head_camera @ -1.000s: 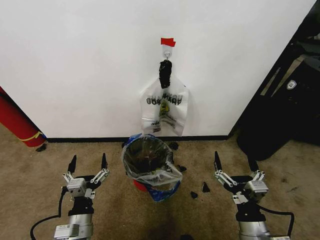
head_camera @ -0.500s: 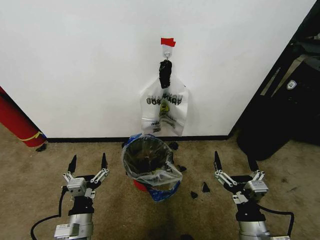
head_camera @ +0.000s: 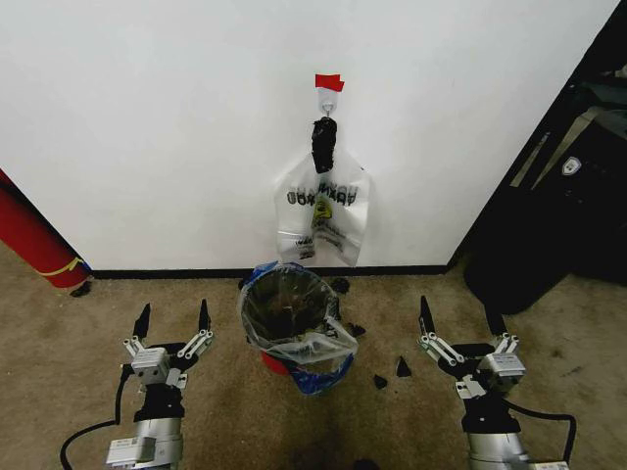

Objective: Pick up the garbage bag from the wall and place it over the trash bin.

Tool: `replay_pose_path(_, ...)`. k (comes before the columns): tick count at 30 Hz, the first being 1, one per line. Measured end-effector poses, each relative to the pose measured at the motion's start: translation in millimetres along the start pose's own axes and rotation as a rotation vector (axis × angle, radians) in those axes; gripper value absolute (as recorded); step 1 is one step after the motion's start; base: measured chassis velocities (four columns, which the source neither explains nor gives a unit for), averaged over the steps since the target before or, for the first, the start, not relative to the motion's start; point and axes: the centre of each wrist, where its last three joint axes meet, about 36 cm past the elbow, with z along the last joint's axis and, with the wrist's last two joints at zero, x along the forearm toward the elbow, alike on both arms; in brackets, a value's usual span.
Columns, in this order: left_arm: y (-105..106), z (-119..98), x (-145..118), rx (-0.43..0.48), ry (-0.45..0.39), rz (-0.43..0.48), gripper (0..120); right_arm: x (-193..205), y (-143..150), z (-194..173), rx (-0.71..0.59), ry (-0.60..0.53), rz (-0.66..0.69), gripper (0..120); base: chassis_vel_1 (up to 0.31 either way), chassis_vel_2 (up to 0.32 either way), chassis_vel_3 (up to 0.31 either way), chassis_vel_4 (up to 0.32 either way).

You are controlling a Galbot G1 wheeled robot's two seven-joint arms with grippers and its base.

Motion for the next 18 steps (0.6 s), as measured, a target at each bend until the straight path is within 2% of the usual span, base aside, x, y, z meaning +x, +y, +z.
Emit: replay_pose_path(18, 0.0, 0.0, 0.0, 0.000, 0.001, 0.000, 100, 0.0, 0.0, 0.1, 0.000, 0.000, 0.001, 100, 0.000, 0.000, 0.000, 0.000)
